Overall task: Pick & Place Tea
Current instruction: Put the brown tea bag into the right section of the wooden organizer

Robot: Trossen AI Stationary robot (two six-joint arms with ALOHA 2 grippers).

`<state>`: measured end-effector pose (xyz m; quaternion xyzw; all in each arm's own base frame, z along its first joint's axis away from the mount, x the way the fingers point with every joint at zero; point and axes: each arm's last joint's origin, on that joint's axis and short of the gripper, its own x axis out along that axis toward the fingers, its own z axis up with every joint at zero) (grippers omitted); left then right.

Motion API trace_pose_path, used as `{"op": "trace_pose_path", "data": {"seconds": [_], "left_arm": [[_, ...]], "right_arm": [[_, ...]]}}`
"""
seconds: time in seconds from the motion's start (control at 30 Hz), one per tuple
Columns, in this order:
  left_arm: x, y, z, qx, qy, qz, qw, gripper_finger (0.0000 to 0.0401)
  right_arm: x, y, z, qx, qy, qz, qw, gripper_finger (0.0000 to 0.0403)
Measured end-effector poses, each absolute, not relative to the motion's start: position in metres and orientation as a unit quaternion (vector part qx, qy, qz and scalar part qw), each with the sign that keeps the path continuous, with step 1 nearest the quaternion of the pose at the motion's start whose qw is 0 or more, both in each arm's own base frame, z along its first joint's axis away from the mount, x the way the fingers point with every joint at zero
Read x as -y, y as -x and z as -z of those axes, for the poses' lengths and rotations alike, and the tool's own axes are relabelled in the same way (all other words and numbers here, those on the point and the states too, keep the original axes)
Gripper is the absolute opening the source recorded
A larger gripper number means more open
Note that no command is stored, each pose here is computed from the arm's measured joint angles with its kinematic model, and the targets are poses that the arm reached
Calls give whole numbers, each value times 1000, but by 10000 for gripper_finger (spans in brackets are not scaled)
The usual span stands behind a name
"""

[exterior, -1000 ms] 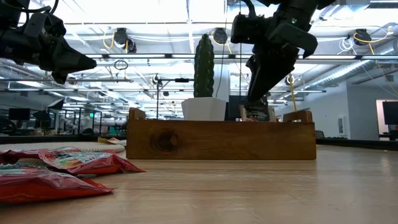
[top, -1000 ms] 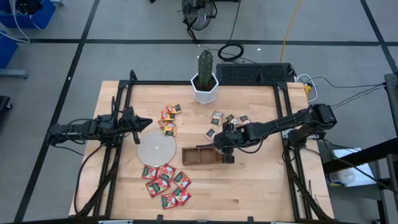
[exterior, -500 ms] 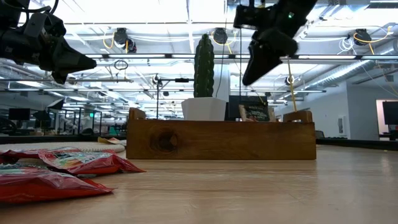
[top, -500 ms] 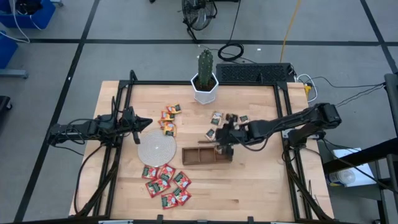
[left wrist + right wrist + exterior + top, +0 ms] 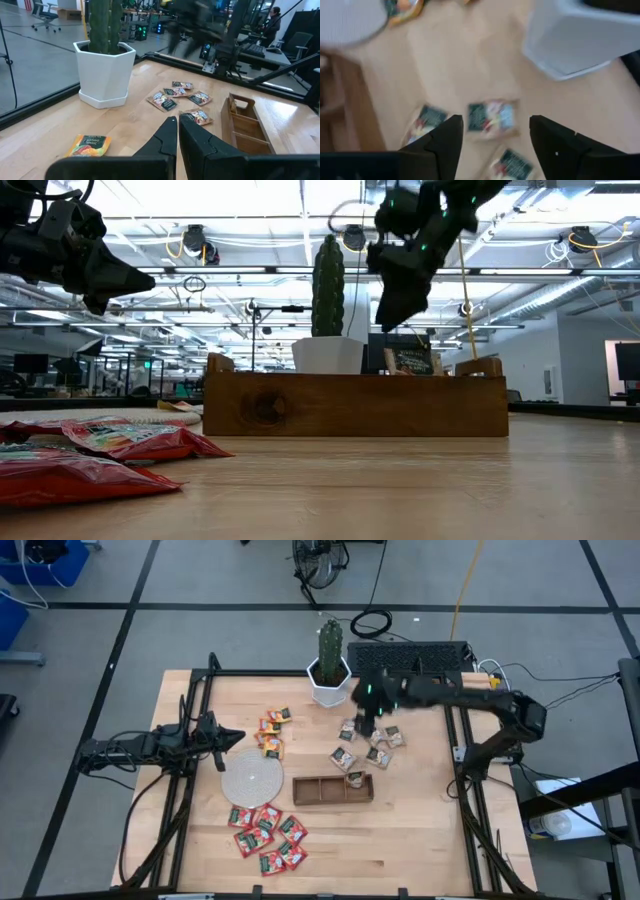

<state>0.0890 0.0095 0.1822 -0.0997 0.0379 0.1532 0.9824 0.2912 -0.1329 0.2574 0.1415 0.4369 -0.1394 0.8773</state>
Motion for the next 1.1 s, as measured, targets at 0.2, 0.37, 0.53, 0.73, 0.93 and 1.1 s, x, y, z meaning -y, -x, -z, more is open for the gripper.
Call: {"op": "trace_pose_path", "data": {"seconds": [0.2,0.37,0.53,0.73,0.93,1.1], "left_arm": [[-9,-89,-182,-38,100,-153,982,21],[-9,-89,-182,-38,100,-153,982,21],[-9,-89,-182,-38,100,-153,982,21],[-9,-89,-182,-38,100,-153,982,21],[-9,-89,-182,-38,100,-153,982,21],[-9,-89,-182,-38,100,-153,982,21]], "right_arm": [[182,-280,-225,-462,-219,133,849,231],[192,-288,-188,-494,-251,105,826,227],[194,-298,-163,-490,-296,53,818,225],[195,-300,-152,-496,-305,45,812,224],[196,-300,-150,-505,-288,68,811,220],[189,-303,-151,-505,-308,36,805,213]]}}
